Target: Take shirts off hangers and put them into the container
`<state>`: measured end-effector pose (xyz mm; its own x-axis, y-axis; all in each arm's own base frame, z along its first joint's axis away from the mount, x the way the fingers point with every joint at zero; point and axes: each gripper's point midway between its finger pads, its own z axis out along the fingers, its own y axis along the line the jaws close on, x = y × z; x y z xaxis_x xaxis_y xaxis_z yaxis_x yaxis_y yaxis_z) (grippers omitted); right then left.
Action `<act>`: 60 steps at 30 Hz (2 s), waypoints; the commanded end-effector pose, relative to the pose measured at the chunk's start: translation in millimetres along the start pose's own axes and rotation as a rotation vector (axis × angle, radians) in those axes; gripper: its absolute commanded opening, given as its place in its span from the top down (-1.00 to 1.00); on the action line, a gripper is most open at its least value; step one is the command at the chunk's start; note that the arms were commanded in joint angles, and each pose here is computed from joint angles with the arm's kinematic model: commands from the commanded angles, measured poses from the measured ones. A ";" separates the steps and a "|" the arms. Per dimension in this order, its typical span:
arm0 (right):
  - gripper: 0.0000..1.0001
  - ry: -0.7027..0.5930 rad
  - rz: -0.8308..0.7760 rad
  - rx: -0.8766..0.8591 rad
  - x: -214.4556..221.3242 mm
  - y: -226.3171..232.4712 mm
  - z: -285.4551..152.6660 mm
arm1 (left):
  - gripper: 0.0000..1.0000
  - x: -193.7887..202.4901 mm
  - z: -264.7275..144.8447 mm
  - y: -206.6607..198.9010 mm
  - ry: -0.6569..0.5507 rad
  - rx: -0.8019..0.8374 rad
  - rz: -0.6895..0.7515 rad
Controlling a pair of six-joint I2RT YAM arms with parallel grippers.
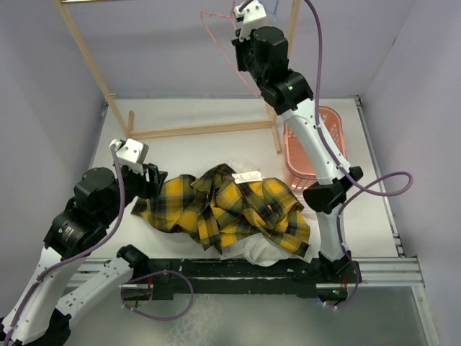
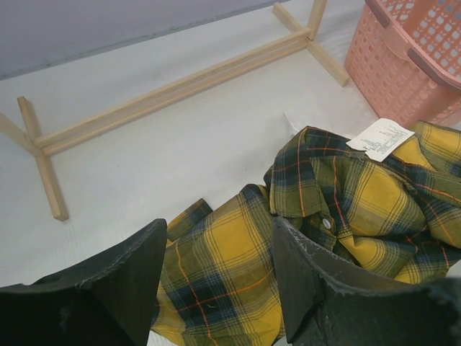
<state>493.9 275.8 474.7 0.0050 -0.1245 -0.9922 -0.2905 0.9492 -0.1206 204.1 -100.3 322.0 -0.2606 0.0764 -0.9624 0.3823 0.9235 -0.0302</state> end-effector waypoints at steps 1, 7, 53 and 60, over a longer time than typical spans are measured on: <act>1.00 -0.142 0.032 0.021 -45.5 -13.3 -8.3 | -0.26 2.2 -1.5 1.8 -0.008 -0.012 -0.024; 0.42 -0.101 0.027 -0.021 -35.7 -7.9 -14.8 | -0.26 14.9 3.8 2.1 0.012 -0.021 -0.042; -0.89 0.612 0.505 -0.652 282.0 135.7 -249.8 | 0.40 199.7 87.1 -54.1 0.018 0.138 -1.013; -0.89 0.646 0.376 -0.636 289.1 188.1 -239.8 | 0.42 168.0 100.9 -84.0 0.008 0.324 -0.921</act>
<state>199.3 315.8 152.7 -0.7278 -0.1662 -0.6653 -0.5933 0.6391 0.4894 205.4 -168.9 67.7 -0.6117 -0.6318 -0.4760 -0.0103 0.6080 -0.7939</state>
